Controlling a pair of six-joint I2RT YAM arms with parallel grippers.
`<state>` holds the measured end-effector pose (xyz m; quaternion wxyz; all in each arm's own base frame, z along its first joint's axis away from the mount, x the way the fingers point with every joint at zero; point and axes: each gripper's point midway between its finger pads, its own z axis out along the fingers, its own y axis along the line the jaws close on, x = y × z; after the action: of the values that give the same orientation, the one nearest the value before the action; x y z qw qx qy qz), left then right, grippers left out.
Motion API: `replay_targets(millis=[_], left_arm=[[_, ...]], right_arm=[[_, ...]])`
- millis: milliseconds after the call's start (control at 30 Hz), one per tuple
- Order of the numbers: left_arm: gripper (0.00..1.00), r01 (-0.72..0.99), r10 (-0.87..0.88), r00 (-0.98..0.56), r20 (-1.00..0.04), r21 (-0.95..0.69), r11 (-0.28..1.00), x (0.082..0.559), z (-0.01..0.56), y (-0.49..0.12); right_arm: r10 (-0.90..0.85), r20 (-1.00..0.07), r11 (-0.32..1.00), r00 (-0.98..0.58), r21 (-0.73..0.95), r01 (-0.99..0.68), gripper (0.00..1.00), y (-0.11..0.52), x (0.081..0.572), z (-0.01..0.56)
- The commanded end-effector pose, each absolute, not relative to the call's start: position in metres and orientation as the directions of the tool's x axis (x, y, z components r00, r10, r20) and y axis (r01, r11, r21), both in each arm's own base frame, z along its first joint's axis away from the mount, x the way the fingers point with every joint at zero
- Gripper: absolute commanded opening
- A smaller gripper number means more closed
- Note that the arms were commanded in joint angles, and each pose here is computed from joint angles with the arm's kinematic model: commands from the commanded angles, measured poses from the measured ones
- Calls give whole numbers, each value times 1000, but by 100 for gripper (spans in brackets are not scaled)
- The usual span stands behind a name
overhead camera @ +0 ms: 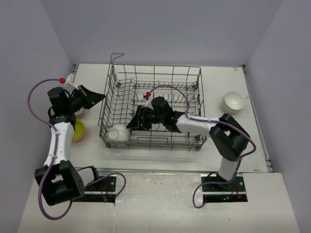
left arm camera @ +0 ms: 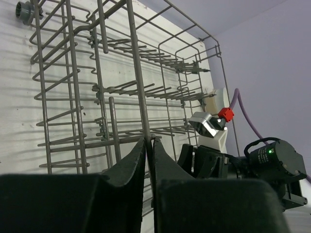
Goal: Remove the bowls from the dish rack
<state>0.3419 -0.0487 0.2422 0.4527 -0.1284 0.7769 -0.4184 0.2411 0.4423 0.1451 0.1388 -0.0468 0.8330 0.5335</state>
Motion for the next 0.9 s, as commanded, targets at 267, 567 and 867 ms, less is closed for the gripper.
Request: replay_targets(millis=[267,567,867], left_arm=[[0,160,-581,-558,-593,-763,626,352,235,-44],[0,155,-586,-555,-590,-766,624,355,235,-43],[0,152,-587,-558,-587,-767,623,358,234,-42]], right_arm=[[83,-292,433,-953,872,-230,48,445,248,140],[16,-340,499,-940,818,-288,50,443,248,117],[-7,-361,424,-932,843,-330,57,447,240,110]])
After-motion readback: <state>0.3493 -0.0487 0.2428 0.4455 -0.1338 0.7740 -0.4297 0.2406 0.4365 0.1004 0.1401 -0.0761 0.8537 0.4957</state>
